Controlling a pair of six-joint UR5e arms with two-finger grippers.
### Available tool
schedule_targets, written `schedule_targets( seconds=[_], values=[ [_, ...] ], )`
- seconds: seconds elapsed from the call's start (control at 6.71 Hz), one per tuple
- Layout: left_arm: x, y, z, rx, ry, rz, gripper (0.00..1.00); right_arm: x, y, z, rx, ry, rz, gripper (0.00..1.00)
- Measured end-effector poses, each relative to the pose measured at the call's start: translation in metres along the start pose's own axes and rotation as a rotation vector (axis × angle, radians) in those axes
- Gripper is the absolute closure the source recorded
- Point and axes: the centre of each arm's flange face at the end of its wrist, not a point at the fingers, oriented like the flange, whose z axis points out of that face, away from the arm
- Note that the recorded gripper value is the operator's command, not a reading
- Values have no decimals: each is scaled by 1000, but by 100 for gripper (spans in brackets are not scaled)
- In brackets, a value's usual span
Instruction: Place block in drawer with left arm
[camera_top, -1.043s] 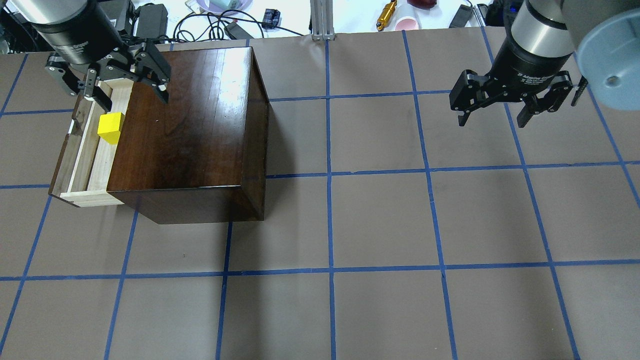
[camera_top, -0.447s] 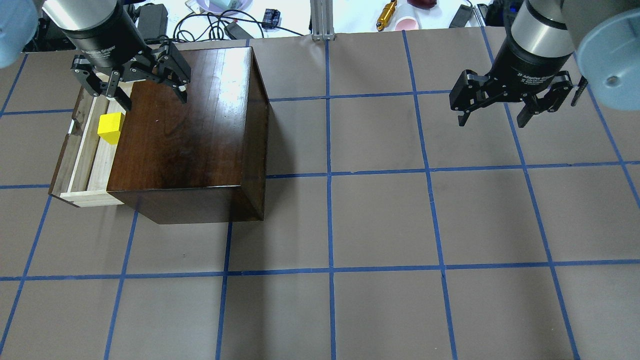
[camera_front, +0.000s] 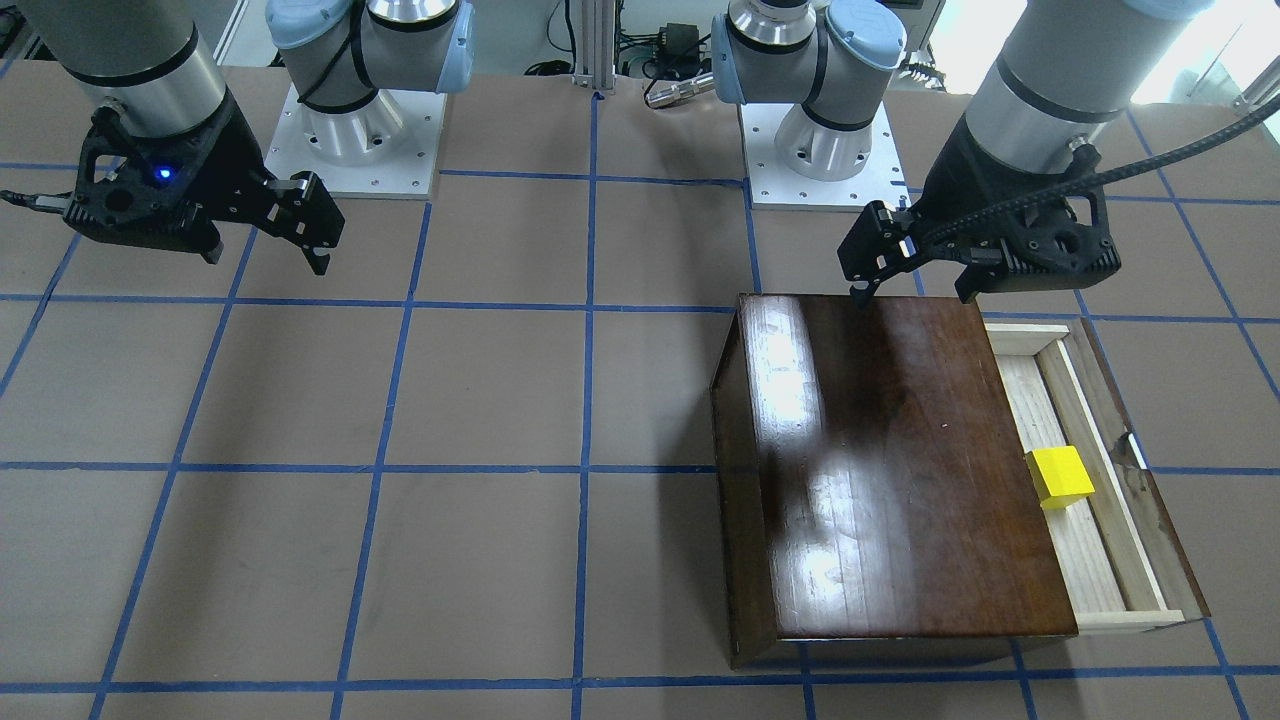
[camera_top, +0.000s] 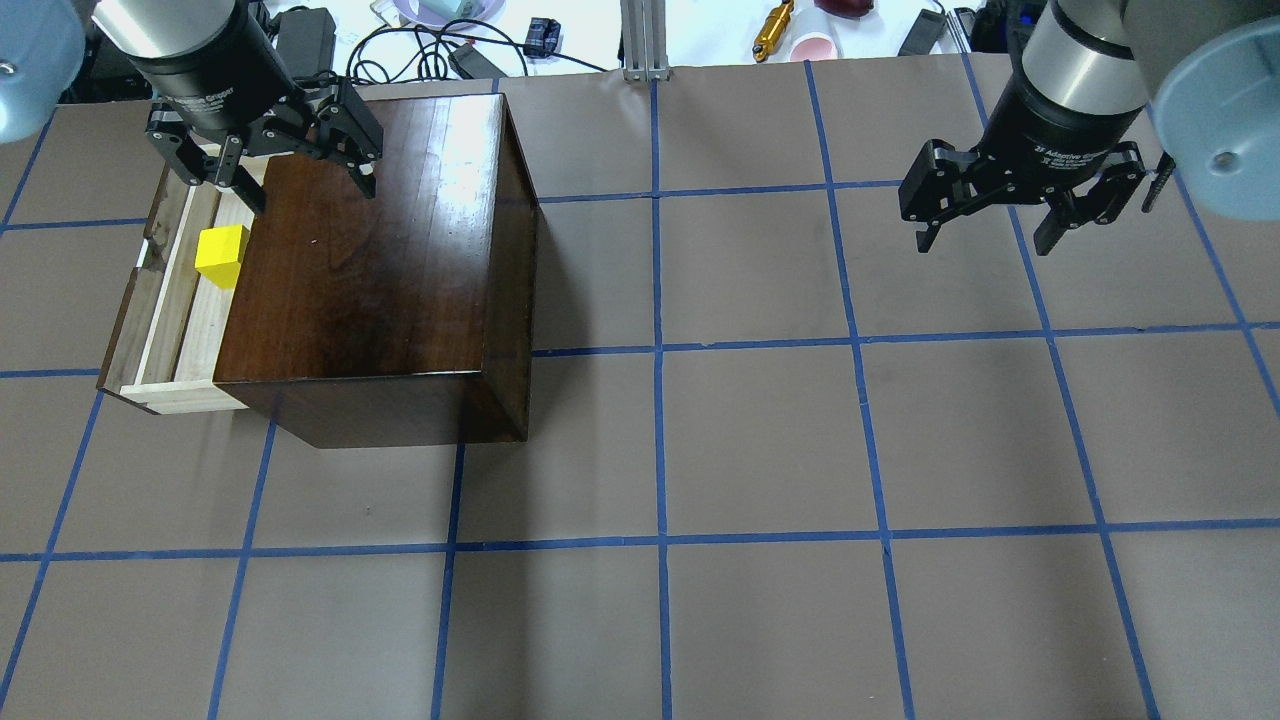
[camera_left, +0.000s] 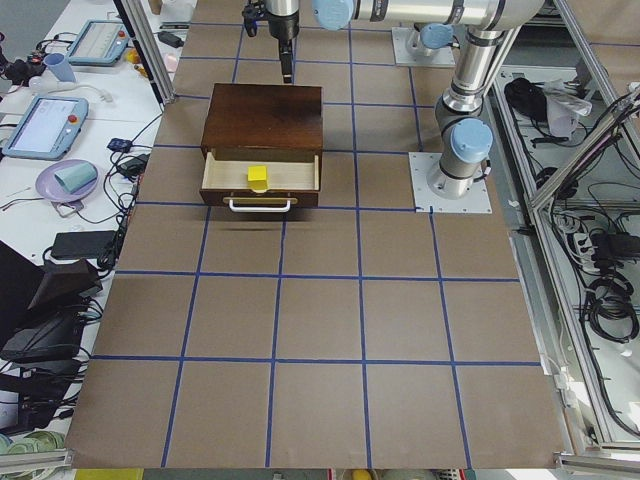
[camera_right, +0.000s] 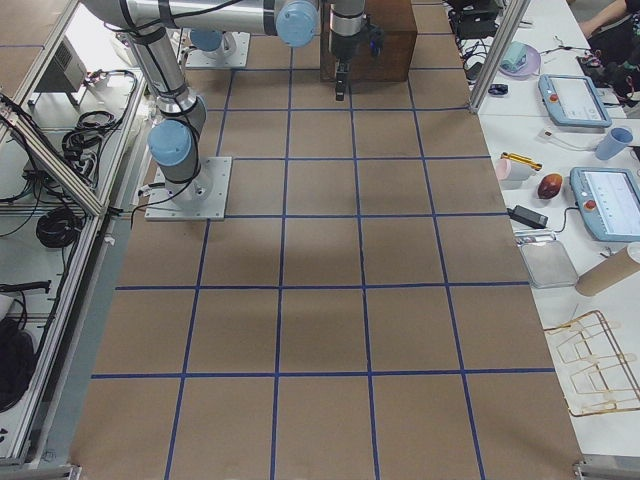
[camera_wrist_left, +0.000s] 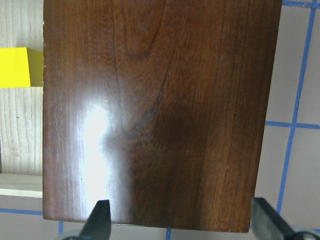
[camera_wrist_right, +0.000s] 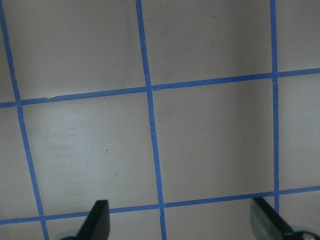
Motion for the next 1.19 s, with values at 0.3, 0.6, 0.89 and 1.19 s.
schedule_targets(
  seconds=[0.3, 0.6, 0.89, 1.19],
  values=[
    [-1, 0, -1, 2, 0, -3, 0, 0, 0, 0, 0, 0, 0, 0],
    [-3, -1, -4, 9, 0, -6, 0, 0, 0, 0, 0, 0, 0, 0],
    [-4, -1, -5, 13, 0, -9, 0, 0, 0, 0, 0, 0, 0, 0],
    [-5, 0, -5, 13, 0, -11, 0, 0, 0, 0, 0, 0, 0, 0]
  ],
)
